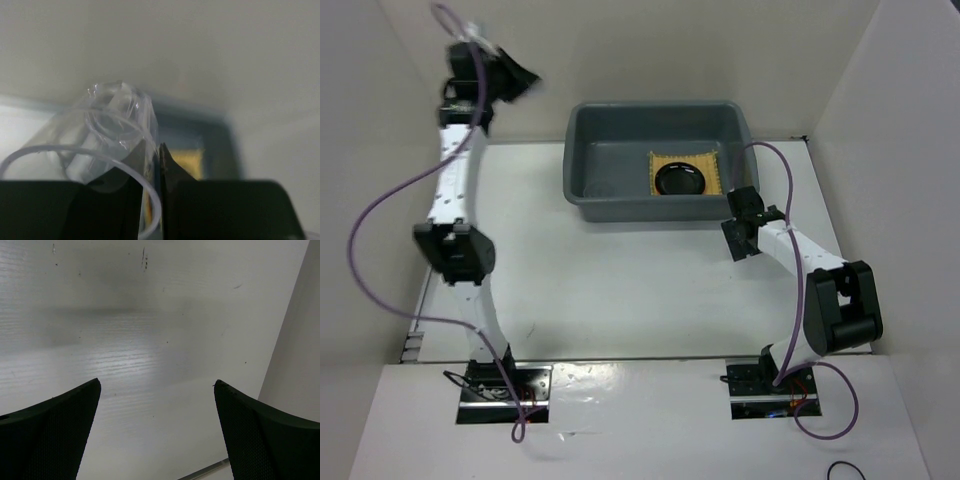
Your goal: Place the mixed dishes into the plastic bin
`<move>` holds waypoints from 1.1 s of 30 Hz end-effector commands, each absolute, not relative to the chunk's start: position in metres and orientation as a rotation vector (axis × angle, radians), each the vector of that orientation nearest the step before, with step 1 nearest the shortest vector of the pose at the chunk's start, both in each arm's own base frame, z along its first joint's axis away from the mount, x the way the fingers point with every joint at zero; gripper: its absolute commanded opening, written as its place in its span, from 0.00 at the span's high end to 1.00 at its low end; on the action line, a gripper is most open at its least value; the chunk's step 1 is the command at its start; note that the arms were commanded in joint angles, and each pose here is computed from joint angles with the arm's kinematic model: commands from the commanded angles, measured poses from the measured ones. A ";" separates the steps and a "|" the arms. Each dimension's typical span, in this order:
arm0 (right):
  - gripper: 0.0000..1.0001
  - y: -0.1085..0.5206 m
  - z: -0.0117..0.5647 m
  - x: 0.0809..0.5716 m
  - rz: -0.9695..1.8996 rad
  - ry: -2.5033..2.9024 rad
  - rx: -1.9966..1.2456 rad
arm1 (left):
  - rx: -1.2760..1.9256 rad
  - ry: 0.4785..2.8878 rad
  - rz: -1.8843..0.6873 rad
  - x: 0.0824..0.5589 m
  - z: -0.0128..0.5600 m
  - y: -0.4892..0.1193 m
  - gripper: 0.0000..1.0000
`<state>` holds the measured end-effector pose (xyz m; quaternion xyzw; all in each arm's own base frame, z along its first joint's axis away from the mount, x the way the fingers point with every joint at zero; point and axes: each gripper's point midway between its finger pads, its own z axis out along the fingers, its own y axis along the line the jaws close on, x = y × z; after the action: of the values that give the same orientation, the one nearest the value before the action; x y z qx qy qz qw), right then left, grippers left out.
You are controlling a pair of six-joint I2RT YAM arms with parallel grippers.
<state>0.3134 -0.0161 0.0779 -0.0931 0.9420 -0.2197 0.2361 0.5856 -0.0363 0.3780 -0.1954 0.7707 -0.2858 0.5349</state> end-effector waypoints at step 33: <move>0.02 -0.020 0.072 0.318 -0.699 2.573 -0.227 | -0.056 2.319 -0.106 0.618 0.102 -0.198 0.94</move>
<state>0.3121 -0.0216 0.0694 -0.0943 0.9400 -0.2451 0.2180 0.6095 -0.2056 0.0864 -0.0140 0.9266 -0.0514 0.3722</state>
